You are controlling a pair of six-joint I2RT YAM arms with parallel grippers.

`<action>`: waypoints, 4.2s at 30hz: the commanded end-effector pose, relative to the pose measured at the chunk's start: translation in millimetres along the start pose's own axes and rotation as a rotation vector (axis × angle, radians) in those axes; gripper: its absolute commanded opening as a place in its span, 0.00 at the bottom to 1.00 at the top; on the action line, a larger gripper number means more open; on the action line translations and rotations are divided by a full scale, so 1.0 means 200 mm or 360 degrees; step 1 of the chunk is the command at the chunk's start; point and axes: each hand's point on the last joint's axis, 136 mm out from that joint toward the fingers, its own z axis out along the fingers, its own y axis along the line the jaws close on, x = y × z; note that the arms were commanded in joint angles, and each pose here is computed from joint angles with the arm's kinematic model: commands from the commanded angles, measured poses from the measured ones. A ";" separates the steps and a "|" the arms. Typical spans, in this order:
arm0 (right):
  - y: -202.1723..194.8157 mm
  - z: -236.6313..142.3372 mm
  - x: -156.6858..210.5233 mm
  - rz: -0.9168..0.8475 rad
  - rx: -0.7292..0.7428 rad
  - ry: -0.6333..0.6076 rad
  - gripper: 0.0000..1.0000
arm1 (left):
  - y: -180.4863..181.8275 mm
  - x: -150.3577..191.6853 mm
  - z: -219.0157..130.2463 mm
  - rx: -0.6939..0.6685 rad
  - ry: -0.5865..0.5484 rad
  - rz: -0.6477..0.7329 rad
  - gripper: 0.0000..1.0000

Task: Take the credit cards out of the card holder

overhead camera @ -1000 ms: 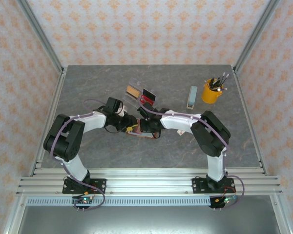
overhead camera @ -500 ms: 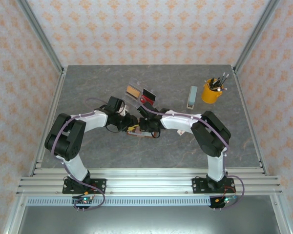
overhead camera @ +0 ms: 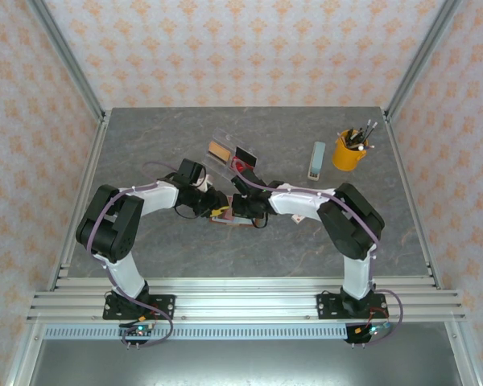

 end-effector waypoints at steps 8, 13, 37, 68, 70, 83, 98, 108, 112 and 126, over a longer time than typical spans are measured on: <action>0.04 -0.03 -0.02 0.0010 -0.0087 -0.0024 0.13 | -0.02 0.02 0.04 -0.0002 0.0082 0.0004 0.29; 0.04 -0.04 -0.02 0.0010 -0.0091 -0.0025 0.13 | -0.02 0.02 0.06 0.0023 0.0101 0.0000 0.24; -0.08 -0.49 -0.19 0.0037 -0.0030 -0.0584 0.50 | -0.24 0.06 0.03 0.0291 0.0111 0.0095 0.29; -0.18 -0.63 -0.22 0.0110 0.0084 -0.0722 0.64 | -0.39 0.06 0.20 0.0170 0.0082 0.0210 0.39; -0.15 -0.63 -0.22 0.0078 0.0052 -0.0699 0.63 | -0.41 0.04 0.15 0.0173 0.0042 0.0223 0.36; 0.14 -0.41 -0.16 -0.0056 -0.0235 -0.0318 0.48 | -0.13 -0.14 -0.28 0.0008 -0.0297 0.0086 0.28; 0.01 -0.05 -0.15 0.0336 -0.0258 -0.0077 0.27 | -0.02 -0.05 -0.26 -0.0128 -0.0271 0.0116 0.24; -0.04 -0.02 -0.14 0.0352 -0.0241 -0.0099 0.22 | -0.09 -0.04 -0.08 -0.0114 -0.0179 0.0137 0.17; -0.07 -0.02 -0.13 0.0358 -0.0211 -0.0108 0.21 | -0.11 -0.06 -0.02 -0.0059 -0.0154 0.0101 0.15; -0.08 0.02 -0.10 0.0338 -0.0244 -0.0080 0.20 | -0.05 -0.07 0.00 -0.0186 -0.0170 0.0094 0.14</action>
